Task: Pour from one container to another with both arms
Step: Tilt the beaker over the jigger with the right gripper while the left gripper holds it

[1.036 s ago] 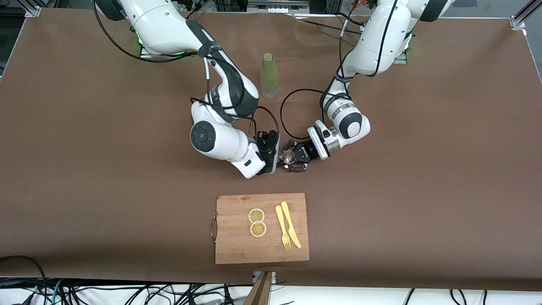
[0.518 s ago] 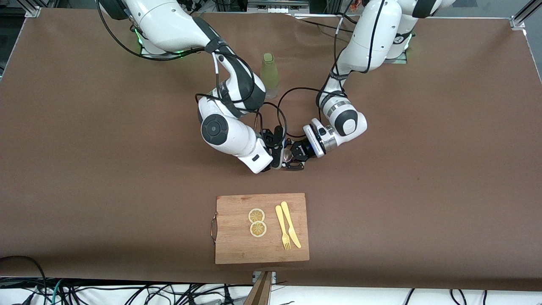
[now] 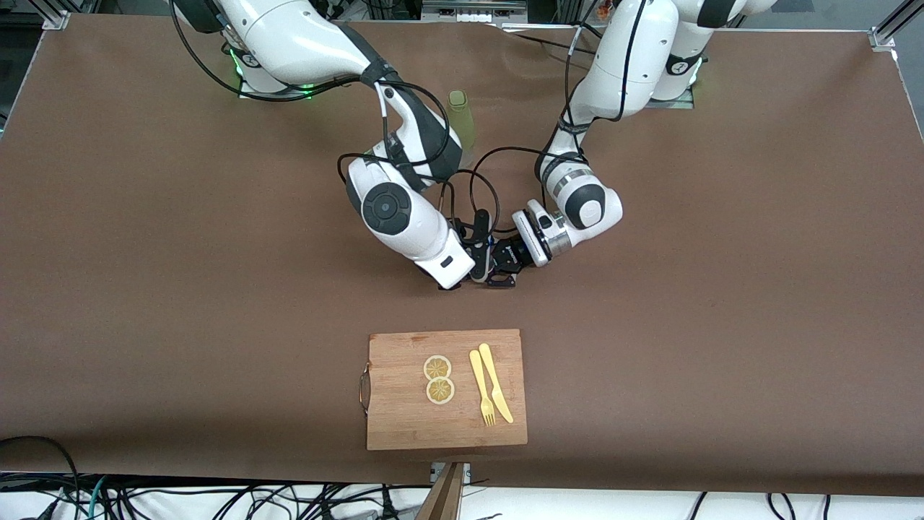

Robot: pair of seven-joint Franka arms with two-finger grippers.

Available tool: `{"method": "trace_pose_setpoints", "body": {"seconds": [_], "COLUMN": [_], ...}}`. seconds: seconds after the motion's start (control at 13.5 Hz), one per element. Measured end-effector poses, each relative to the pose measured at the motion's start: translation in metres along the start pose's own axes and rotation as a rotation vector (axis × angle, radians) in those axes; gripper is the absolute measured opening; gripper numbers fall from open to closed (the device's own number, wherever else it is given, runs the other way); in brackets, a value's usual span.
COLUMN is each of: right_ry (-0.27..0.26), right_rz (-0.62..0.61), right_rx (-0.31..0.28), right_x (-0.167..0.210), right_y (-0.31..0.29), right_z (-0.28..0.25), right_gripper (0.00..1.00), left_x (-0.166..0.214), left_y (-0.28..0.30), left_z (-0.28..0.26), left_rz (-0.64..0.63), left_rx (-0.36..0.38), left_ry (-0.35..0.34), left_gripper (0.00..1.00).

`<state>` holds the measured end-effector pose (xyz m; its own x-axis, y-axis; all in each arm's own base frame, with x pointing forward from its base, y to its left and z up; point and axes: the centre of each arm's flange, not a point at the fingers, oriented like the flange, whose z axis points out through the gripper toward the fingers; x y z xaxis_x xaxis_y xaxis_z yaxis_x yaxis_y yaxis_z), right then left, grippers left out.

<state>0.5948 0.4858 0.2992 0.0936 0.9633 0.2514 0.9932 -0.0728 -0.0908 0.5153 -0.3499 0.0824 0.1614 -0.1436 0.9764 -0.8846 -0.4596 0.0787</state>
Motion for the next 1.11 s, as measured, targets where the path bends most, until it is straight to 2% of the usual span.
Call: {"method": "trace_pose_setpoints", "body": {"seconds": [0.52,1.11], "right_ry": [-0.055,-0.076], "right_rz": [-0.023,-0.016], "right_rx": [-0.028,-0.052], "right_x": [0.004,0.013], "right_y": [-0.006,-0.014], "right_z": [0.007,0.011], "right_gripper": [0.49,0.49], "left_x": [0.004,0.005], "left_y": [-0.007,-0.008], "left_z": [0.000,0.000], "left_rz": [0.010,0.011], "left_rx": [0.010,0.015], "left_ry": [0.001,-0.005], "left_gripper": [0.09,0.09]}}
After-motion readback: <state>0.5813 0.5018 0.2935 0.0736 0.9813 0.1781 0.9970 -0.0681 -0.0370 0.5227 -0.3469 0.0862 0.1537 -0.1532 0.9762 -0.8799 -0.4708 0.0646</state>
